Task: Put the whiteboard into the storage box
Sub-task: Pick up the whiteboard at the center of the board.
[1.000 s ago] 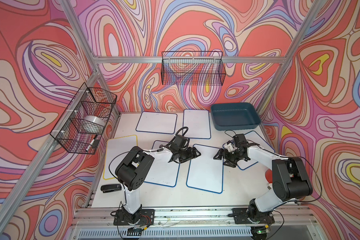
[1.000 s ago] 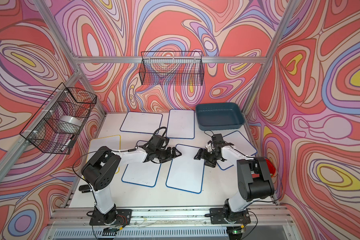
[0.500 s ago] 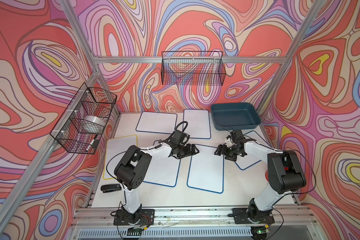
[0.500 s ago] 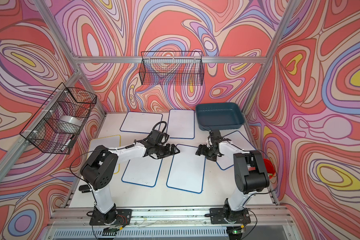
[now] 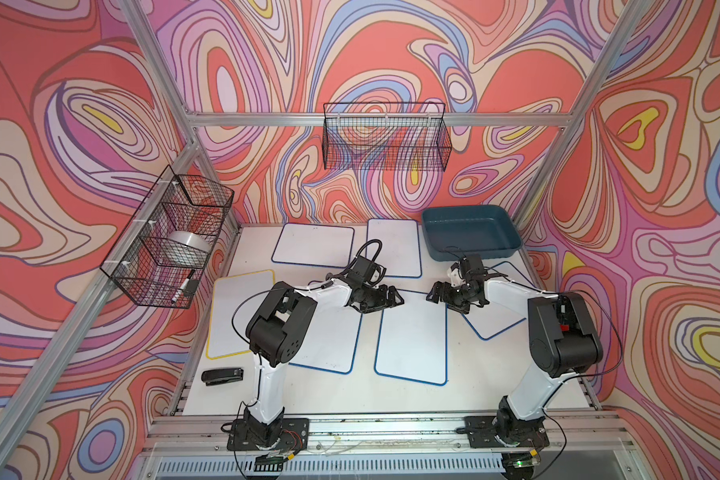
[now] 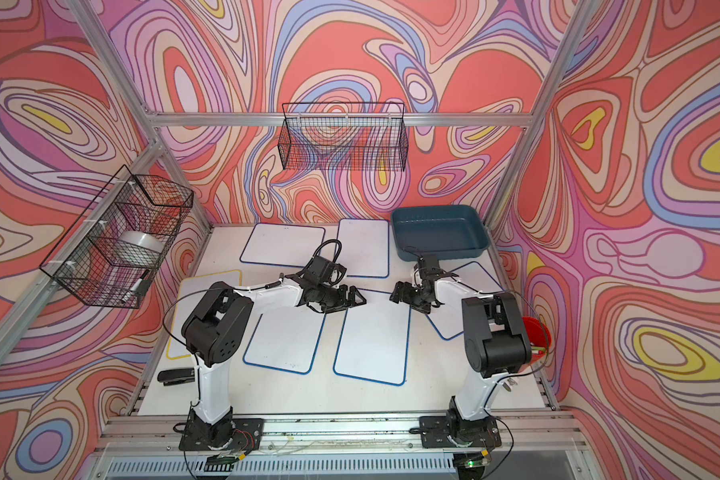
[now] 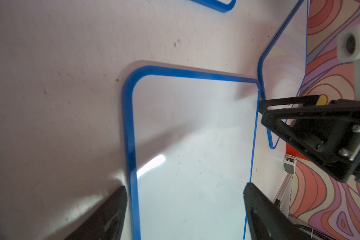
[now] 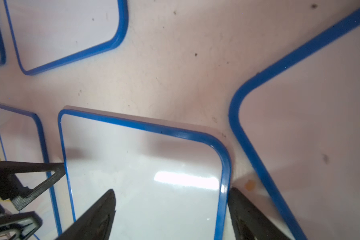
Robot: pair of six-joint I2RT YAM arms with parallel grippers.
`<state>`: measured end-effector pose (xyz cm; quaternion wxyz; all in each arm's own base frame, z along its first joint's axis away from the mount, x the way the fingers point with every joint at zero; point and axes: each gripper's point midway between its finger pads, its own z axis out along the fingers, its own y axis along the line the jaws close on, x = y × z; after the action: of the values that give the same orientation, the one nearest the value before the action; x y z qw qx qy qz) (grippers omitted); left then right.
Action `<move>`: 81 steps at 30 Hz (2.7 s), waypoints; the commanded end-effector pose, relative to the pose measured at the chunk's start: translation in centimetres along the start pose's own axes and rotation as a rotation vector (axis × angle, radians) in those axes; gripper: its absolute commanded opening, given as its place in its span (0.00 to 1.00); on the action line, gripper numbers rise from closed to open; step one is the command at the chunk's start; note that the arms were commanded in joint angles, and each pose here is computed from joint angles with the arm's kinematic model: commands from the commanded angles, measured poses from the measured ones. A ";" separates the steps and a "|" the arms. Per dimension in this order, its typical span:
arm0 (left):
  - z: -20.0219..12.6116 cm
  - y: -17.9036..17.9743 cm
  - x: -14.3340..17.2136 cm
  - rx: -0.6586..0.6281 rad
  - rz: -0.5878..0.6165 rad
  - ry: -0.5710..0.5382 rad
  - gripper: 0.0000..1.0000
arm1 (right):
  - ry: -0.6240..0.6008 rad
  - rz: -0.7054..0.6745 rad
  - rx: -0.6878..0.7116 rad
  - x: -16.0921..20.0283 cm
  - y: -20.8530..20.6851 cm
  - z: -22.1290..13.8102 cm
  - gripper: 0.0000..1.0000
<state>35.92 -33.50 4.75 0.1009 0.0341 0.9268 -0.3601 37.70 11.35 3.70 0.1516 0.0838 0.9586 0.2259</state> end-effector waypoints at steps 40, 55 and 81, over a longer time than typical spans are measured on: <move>2.9 1.1 3.0 -0.003 -0.051 0.068 0.84 | 0.142 -0.011 -0.722 1.4 11.1 -6.0 0.75; 3.1 0.6 2.3 0.011 -0.054 0.060 0.83 | 0.134 0.002 -0.728 1.0 10.8 -6.3 0.55; 1.4 3.0 0.5 0.003 -0.124 -0.052 0.82 | 0.105 0.020 -0.536 0.4 8.9 -8.0 0.61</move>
<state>37.15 -34.06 4.85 0.1345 0.0005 0.9046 -0.4045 35.34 16.44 12.46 0.0935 0.0488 0.8702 0.4812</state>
